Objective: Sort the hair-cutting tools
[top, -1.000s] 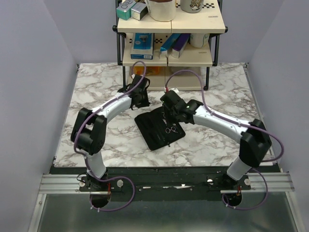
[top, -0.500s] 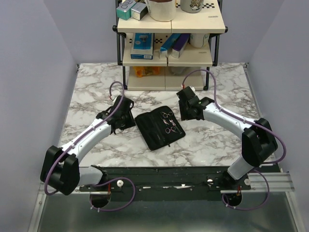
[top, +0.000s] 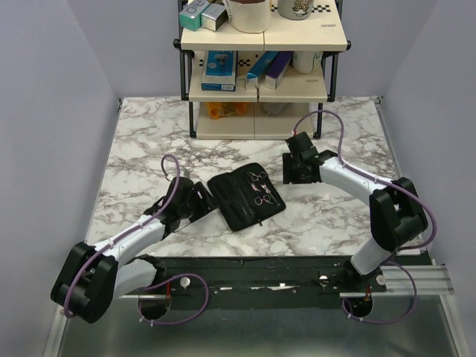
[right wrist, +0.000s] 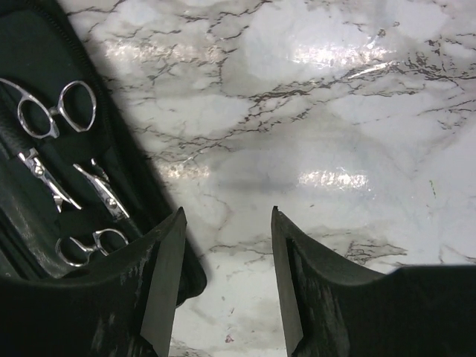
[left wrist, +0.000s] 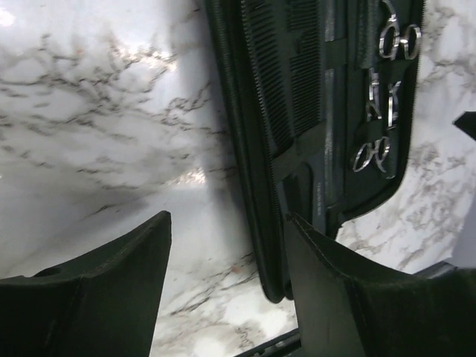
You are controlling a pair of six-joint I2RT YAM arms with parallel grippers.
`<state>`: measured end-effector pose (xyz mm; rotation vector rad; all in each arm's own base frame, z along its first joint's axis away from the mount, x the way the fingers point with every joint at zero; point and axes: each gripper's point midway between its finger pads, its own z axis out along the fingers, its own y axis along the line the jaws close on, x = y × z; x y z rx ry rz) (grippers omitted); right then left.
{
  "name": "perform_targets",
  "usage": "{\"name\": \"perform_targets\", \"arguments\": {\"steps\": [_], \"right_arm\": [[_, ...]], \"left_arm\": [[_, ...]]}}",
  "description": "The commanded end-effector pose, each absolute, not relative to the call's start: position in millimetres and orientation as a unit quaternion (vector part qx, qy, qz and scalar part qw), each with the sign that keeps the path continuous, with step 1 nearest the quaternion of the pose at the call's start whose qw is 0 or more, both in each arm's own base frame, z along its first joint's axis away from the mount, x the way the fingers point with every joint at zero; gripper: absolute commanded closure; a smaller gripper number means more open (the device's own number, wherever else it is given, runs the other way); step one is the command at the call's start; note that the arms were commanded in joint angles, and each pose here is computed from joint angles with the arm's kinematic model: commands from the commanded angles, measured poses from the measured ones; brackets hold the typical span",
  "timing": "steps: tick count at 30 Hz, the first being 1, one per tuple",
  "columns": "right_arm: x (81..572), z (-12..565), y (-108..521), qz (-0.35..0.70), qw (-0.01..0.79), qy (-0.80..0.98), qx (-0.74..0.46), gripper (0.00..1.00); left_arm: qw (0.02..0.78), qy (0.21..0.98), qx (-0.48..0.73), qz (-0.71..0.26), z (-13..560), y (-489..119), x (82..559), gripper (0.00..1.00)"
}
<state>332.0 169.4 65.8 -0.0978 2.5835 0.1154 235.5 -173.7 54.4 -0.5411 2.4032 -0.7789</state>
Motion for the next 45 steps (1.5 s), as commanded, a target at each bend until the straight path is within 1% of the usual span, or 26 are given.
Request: {"name": "perform_targets", "arguments": {"steps": [1, 4, 7, 8, 10, 11, 13, 14, 15, 21, 24, 25, 28, 34, 36, 37, 38, 40, 41, 43, 44, 45], "right_arm": [[342.4, 58.6, 177.3, 0.093, 0.270, 0.958, 0.002, 0.42], [345.2, 53.9, 173.8, 0.096, 0.267, 0.959, 0.019, 0.48], [346.4, 45.0, 171.6, 0.086, 0.259, 0.962, 0.020, 0.58], [345.8, 43.3, 173.0, 0.090, 0.254, 0.963, 0.019, 0.65], [343.8, 37.1, 175.5, 0.094, 0.246, 0.964, 0.021, 0.72], [342.3, 34.4, 176.6, 0.097, 0.242, 0.965, 0.020, 0.79], [340.5, 28.6, 176.2, 0.095, 0.235, 0.967, 0.021, 0.89], [339.8, 26.7, 177.0, 0.097, 0.232, 0.968, 0.019, 0.98], [339.2, 25.9, 177.6, 0.098, 0.231, 0.968, 0.019, 0.99], [328.4, 14.0, 191.2, 0.135, 0.203, 0.970, 0.003, 0.99], [321.1, 11.5, 196.3, 0.145, 0.197, 0.969, -0.009, 0.99], [318.6, 11.0, 198.8, 0.147, 0.196, 0.969, -0.013, 0.99], [310.5, 9.1, 203.6, 0.152, 0.193, 0.969, -0.022, 0.99], [290.9, 2.6, 216.8, 0.166, 0.177, 0.969, -0.041, 0.99], [286.7, 3.4, 218.5, 0.167, 0.178, 0.969, -0.043, 0.99], [281.1, 2.2, 220.3, 0.168, 0.175, 0.969, -0.044, 0.99], [280.3, 5.9, 222.2, 0.171, 0.180, 0.968, -0.045, 0.99], [275.1, 7.2, 226.3, 0.169, 0.181, 0.967, -0.052, 0.99], [274.6, 9.1, 227.6, 0.168, 0.183, 0.967, -0.056, 0.99], [271.2, 10.2, 228.9, 0.162, 0.182, 0.968, -0.062, 0.99], [270.9, 11.2, 230.0, 0.161, 0.183, 0.968, -0.064, 0.99], [271.8, 12.0, 227.7, 0.153, 0.187, 0.968, -0.064, 0.99]], "left_arm": [[0.312, 0.852, -0.204, -0.367, 70.6, -195.6, 254.4, 0.30], [0.325, 0.847, -0.210, -0.366, 65.6, -193.7, 257.8, 0.30], [0.326, 0.850, -0.211, -0.357, 59.5, -192.6, 260.2, 0.30], [0.326, 0.850, -0.209, -0.356, 59.2, -193.3, 261.7, 0.30], [0.323, 0.854, -0.211, -0.350, 52.3, -193.3, 263.0, 0.30], [0.321, 0.855, -0.211, -0.349, 49.4, -193.5, 262.7, 0.30], [0.318, 0.852, -0.211, -0.357, 46.6, -197.2, 264.5, 0.30], [0.316, 0.852, -0.210, -0.360, 45.1, -199.1, 264.0, 0.30], [0.316, 0.851, -0.211, -0.362, 43.1, -200.6, 265.5, 0.30], [0.311, 0.851, -0.214, -0.364, 33.8, -205.5, 268.8, 0.32], [0.312, 0.849, -0.216, -0.367, 34.1, -208.8, 271.2, 0.42], [0.313, 0.848, -0.214, -0.369, 35.2, -210.1, 272.5, 0.50], [0.317, 0.845, -0.214, -0.374, 41.3, -212.9, 277.6, 0.60], [0.340, 0.842, -0.196, -0.369, 66.9, -216.5, 292.2, 0.60], [0.356, 0.836, -0.184, -0.374, 87.6, -220.2, 300.8, 0.60], [0.354, 0.845, -0.177, -0.360, 87.1, -217.6, 299.9, 0.60], [0.364, 0.842, -0.168, -0.362, 101.6, -221.3, 307.6, 0.59], [0.357, 0.858, -0.149, -0.338, 104.0, -219.6, 307.9, 0.59], [0.367, 0.854, -0.142, -0.340, 121.5, -223.9, 317.2, 0.59], [0.347, 0.872, -0.133, -0.319, 118.1, -223.8, 316.2, 0.59], [0.352, 0.869, -0.124, -0.325, 130.9, -228.4, 322.1, 0.60], [0.333, 0.881, -0.122, -0.313, 123.4, -227.7, 317.9, 0.60]]}}
